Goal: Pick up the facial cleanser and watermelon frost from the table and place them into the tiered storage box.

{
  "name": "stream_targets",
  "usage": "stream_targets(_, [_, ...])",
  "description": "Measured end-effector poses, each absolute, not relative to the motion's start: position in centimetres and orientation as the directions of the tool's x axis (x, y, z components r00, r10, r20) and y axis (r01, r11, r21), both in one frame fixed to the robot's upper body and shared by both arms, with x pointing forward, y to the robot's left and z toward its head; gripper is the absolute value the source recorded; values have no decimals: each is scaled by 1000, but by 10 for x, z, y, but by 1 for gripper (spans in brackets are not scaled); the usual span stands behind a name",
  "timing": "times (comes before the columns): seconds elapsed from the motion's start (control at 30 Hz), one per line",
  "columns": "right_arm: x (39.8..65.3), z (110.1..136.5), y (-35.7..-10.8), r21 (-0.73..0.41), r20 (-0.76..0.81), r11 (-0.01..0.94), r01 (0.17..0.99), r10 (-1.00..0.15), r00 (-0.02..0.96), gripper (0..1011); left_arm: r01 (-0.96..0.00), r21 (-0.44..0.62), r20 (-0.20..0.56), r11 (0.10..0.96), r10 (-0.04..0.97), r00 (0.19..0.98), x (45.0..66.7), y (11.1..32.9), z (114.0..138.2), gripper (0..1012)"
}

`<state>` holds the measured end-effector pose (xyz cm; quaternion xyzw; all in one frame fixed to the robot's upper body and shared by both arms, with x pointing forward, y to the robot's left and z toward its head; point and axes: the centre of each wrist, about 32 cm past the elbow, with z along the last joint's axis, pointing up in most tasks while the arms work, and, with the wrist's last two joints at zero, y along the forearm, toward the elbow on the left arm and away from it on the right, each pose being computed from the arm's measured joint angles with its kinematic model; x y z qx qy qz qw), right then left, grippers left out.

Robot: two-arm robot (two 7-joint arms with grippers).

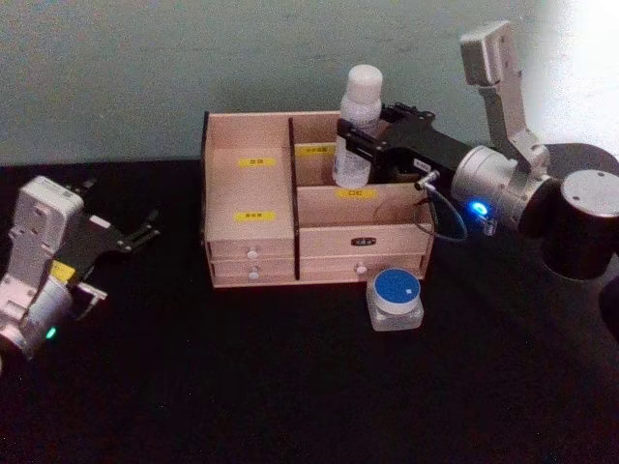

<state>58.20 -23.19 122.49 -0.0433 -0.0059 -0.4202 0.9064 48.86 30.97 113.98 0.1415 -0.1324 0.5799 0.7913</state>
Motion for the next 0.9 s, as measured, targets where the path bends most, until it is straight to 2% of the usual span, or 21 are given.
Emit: stream_targets(0.9, [601,1217,-216,-79,44,654,752,-752,658,595,-955,70,374,287,880,292,489,310,1140,1001])
